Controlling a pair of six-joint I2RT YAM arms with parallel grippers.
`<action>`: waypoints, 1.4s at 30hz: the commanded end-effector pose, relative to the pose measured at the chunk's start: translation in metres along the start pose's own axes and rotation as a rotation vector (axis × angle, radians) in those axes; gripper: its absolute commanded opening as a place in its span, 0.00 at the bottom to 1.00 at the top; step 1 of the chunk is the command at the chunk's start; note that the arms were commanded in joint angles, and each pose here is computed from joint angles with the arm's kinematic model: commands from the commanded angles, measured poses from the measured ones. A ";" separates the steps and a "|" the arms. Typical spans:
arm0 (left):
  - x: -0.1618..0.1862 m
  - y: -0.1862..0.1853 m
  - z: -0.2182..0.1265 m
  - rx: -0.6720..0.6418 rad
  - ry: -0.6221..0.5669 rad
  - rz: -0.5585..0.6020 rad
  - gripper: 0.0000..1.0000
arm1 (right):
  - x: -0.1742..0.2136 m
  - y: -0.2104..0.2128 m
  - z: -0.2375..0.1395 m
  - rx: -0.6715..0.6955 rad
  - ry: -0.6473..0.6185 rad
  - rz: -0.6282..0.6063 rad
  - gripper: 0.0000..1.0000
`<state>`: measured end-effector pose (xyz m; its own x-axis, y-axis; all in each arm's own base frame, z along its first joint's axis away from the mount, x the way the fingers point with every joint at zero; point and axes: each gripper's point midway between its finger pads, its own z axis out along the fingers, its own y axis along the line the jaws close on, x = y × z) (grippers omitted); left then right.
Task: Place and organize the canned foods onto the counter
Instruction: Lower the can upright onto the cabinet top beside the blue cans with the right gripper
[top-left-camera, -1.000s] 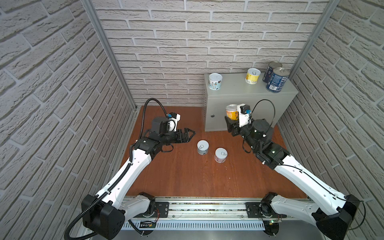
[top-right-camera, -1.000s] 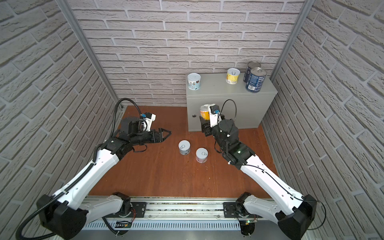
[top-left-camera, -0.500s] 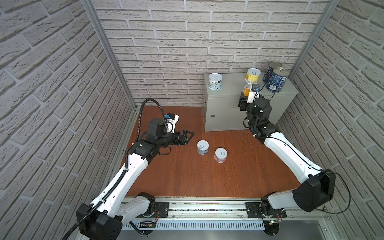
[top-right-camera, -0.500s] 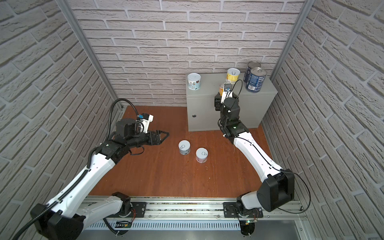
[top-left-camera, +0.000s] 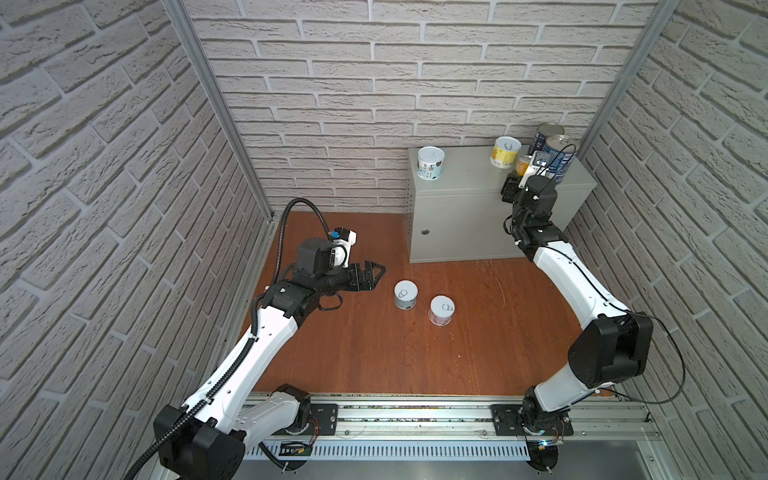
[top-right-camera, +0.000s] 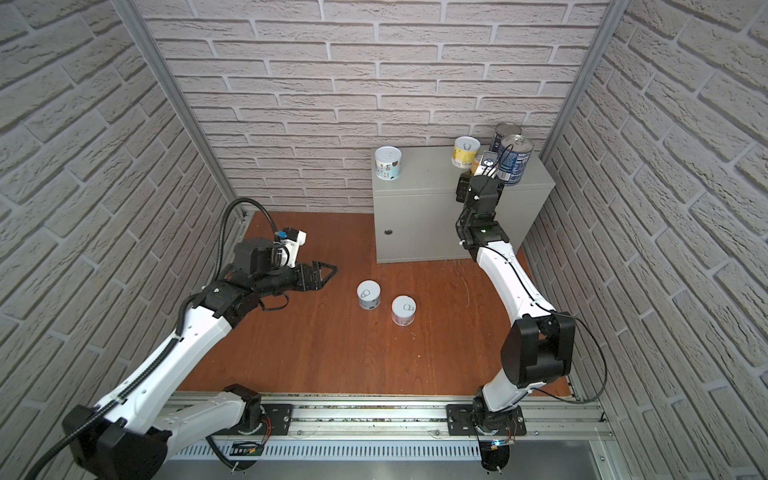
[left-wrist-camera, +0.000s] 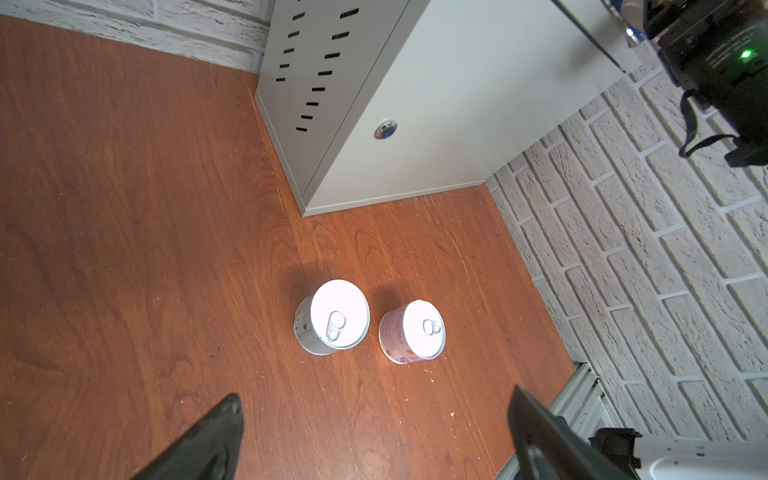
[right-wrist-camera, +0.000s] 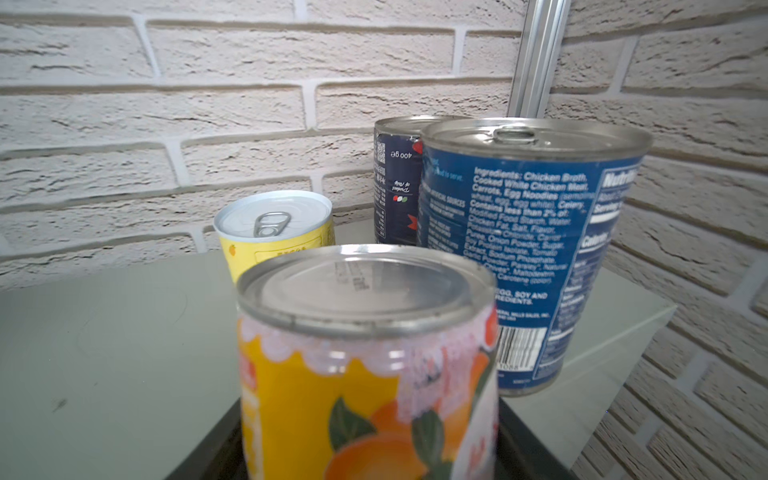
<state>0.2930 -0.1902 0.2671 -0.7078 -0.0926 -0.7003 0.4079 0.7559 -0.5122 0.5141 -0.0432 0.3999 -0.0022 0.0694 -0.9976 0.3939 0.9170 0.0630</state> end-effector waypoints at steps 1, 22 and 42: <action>-0.007 0.002 0.003 0.001 -0.015 0.011 0.98 | -0.023 0.002 0.003 -0.056 -0.062 0.079 0.56; -0.006 -0.009 0.022 0.080 0.020 -0.042 0.98 | 0.003 0.053 0.000 -0.413 0.061 0.084 0.96; 0.001 -0.040 0.026 0.151 0.036 0.092 0.98 | -0.022 0.016 -0.081 -0.394 0.049 0.137 1.00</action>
<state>0.2913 -0.2243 0.2481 -0.7687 -0.0367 -0.6386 0.4433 0.6890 -0.5733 0.4663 0.0000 0.4103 -0.0667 0.1808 -0.9813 0.0301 0.9834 0.1791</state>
